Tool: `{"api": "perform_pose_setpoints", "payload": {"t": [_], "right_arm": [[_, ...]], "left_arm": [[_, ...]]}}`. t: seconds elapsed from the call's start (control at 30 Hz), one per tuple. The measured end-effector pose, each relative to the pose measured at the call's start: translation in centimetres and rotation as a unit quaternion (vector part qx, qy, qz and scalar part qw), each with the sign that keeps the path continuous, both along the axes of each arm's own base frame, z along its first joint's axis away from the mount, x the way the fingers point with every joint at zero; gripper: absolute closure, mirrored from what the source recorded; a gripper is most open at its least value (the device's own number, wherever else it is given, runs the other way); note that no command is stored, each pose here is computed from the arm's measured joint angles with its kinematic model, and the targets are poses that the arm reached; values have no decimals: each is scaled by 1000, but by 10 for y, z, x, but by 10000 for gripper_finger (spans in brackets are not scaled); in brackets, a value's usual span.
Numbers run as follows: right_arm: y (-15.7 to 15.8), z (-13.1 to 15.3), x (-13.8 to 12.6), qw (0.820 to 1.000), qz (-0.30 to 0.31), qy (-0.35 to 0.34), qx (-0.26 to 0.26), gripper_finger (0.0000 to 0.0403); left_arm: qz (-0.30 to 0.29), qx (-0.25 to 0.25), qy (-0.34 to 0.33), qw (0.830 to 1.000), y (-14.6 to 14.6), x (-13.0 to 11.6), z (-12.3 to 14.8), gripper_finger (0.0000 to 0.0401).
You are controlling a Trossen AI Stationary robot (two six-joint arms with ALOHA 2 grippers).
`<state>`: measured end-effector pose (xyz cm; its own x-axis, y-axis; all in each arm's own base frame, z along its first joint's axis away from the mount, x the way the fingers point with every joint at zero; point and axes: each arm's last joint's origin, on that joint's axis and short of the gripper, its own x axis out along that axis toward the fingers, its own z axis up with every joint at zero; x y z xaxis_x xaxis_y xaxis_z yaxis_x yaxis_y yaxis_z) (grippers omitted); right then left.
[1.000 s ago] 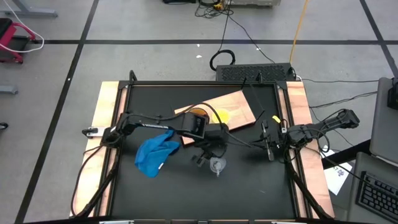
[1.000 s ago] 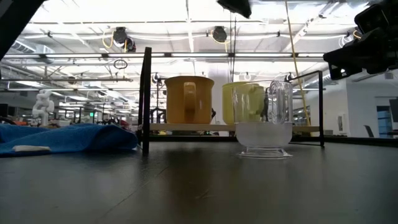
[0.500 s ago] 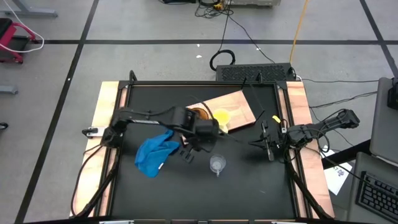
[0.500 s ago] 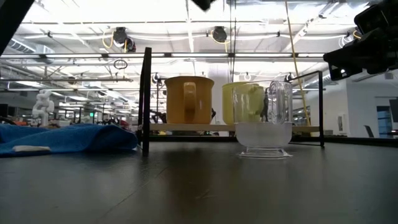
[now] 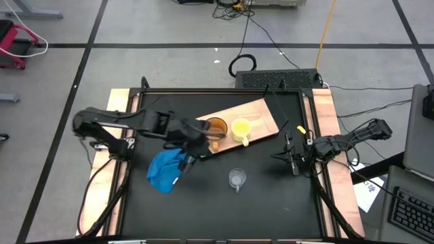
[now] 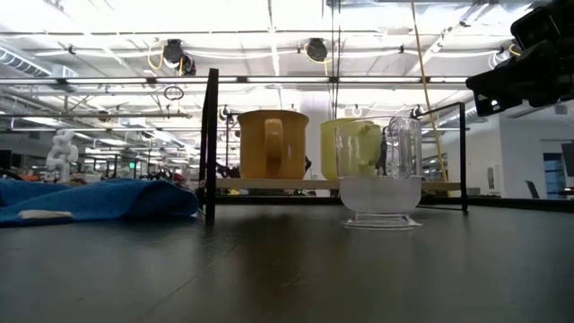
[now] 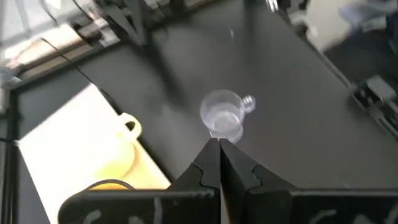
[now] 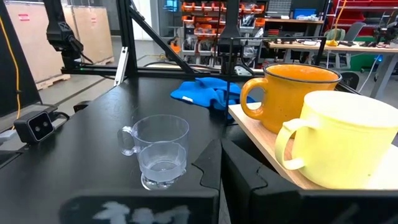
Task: Stack small to large cups/mugs on shelf
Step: Put the transparent mug on the shelf aligned with the yellow mug
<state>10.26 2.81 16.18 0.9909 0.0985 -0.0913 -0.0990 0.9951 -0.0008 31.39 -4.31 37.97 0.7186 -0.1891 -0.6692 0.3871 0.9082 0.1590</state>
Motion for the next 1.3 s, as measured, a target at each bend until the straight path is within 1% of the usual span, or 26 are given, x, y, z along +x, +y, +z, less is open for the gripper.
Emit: {"api": "perform_pose_setpoints", "payload": {"t": [0.17,0.27,0.33,0.43,0.47,0.53,0.73,0.9,1.03,1.13,1.23,1.3], "right_arm": [[0,0,0,1000,-1,-1,1,403],[0,0,0,1000,0,-1,1,403],[0,1,0,1000,0,-3,2,403],[0,1,0,1000,-1,-6,3,403],[0,2,0,1000,-1,-8,4,403],[0,2,0,1000,-1,-8,4,403],[0,2,0,1000,-1,-8,5,403],[0,2,0,1000,-1,-6,15,403],[1,2,0,999,20,-4,32,403],[2,2,0,999,28,-3,34,403],[2,2,0,999,30,-3,34,403],[2,2,0,999,30,-5,34,403]], "left_arm": [[31,-39,-61,997,8,-24,-24,401],[33,-73,-107,991,11,-33,-41,401],[14,-98,-129,987,12,-39,-52,401],[-35,-125,-132,983,10,-48,-77,401],[-42,-129,-133,982,10,-51,-87,401],[-39,-131,-158,978,10,-55,-100,401],[9,-116,-214,970,16,-74,-142,401],[33,-140,-269,952,21,-95,-162,401],[41,-152,-313,937,23,-111,-174,401],[51,-162,-306,937,24,-120,-186,401],[75,-174,-313,931,26,-127,-195,401],[91,-168,-303,934,28,-134,-206,401]]}}
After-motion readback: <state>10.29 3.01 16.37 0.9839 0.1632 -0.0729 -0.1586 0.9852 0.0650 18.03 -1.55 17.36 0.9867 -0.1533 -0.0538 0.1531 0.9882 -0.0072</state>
